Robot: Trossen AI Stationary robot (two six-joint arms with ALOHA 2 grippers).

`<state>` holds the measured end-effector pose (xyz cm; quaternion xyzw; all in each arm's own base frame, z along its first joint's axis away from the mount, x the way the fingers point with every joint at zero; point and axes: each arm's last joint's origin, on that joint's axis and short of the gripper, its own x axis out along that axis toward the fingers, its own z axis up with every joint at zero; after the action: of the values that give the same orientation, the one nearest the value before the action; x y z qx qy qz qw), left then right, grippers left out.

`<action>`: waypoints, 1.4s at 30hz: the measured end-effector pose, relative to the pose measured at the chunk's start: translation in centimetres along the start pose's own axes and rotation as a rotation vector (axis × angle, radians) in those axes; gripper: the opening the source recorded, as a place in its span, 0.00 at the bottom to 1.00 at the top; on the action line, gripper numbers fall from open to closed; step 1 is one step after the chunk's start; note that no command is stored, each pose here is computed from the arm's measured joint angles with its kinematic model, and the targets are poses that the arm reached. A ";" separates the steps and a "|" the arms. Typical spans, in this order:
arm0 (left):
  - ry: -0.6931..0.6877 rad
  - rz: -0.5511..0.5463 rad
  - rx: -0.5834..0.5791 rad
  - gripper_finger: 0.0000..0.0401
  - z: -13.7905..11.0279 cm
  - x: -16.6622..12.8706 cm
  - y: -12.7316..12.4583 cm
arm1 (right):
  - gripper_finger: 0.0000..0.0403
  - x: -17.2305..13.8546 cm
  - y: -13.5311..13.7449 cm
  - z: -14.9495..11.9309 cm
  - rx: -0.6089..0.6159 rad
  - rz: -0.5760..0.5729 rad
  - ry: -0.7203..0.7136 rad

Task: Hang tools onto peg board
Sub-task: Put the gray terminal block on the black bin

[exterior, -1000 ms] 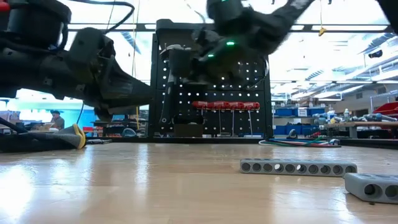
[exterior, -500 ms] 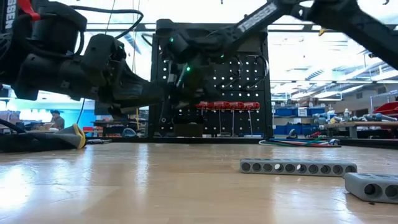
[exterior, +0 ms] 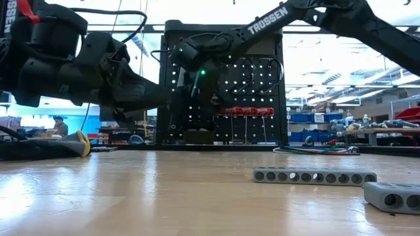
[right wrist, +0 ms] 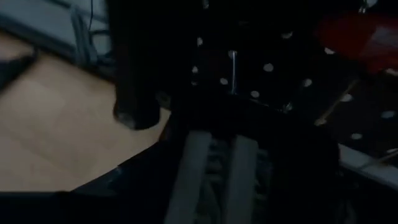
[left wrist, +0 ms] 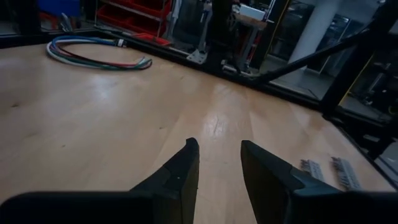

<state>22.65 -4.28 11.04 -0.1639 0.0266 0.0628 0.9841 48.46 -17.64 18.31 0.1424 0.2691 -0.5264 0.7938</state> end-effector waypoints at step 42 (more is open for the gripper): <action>-0.072 -0.014 -0.015 0.31 0.9 0.9 -0.6 | 0.63 -31.3 -1.8 -28.9 -0.377 0.920 0.161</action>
<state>23.66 -4.49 12.05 -0.1692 -0.0103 0.0618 0.9836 29.37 20.06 12.94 0.1406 0.3291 -0.0514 0.9324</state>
